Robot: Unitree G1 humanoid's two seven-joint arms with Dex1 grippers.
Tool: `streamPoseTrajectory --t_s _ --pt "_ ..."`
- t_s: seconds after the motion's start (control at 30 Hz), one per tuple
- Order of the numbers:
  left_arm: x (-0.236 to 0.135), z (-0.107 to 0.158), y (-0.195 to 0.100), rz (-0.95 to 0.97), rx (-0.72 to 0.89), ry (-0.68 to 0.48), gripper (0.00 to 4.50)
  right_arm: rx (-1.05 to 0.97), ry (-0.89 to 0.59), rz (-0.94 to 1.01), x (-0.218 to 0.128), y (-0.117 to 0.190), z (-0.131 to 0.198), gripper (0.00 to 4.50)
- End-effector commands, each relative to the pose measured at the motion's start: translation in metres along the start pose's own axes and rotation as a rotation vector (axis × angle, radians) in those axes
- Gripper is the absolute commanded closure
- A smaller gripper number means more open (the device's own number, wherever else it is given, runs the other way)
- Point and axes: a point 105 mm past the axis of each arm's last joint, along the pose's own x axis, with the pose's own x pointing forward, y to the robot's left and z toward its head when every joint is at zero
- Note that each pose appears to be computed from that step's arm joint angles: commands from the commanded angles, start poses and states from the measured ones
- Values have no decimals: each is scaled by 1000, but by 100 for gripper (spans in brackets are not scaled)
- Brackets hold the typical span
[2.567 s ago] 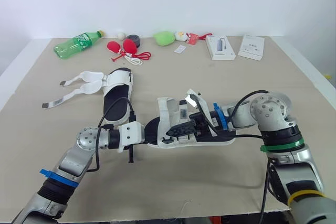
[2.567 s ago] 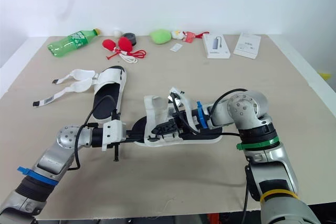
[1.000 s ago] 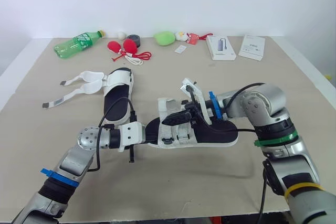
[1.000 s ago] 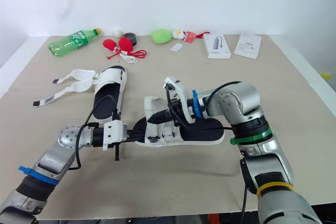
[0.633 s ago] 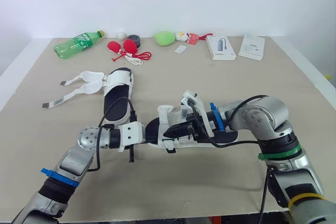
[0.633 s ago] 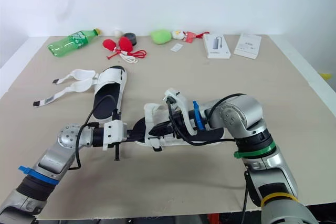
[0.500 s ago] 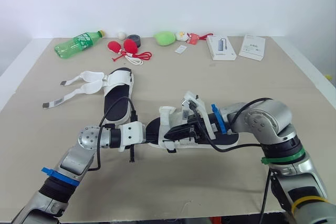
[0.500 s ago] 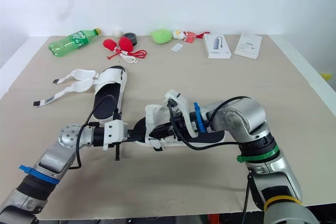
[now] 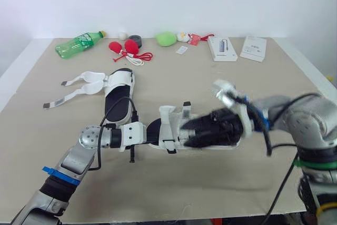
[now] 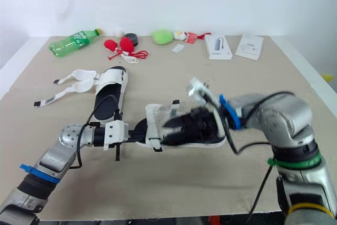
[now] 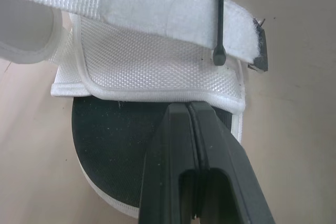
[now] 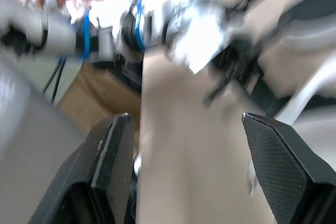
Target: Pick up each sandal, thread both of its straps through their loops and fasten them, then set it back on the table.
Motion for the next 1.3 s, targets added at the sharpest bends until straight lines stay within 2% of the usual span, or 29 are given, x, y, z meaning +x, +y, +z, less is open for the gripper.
streamPoseTrajectory --t_s 0.03,0.27,0.73,0.77,0.8,0.87,0.93,0.97,1.0,1.03,1.13,1.3 --pt "1 -20 -14 -51 -55 74 450 -26 6 -152 5 -10 -16 93" --pt "0 -20 -15 -66 -54 75 450 -43 -44 -247 14 -18 -22 93" --pt "3 -20 -11 -61 -34 84 450 5 -117 -258 33 -30 -17 93" --pt "3 -20 -11 -60 -34 85 450 15 -121 -261 33 -32 -18 143" --pt "3 -20 -11 -58 -35 85 450 24 -124 -265 34 -34 -18 161" --pt "3 -20 -12 -56 -36 86 450 41 -131 -272 36 -37 -19 248" --pt "3 -20 -14 -55 -37 86 450 58 -134 -277 37 -39 -21 311" --pt "2 -20 -14 -54 -38 87 450 71 -137 -276 37 -40 -22 354" --pt "2 -21 -15 -53 -39 88 450 81 -140 -274 38 -40 -23 417" --pt "1 -21 -15 -53 -39 89 450 89 -143 -273 38 -40 -23 448" --pt "0 -22 -14 -49 -40 94 450 120 -129 -268 38 -41 -29 448" --pt "0 -22 -14 -46 -41 97 450 214 -14 -200 38 -27 -61 448"
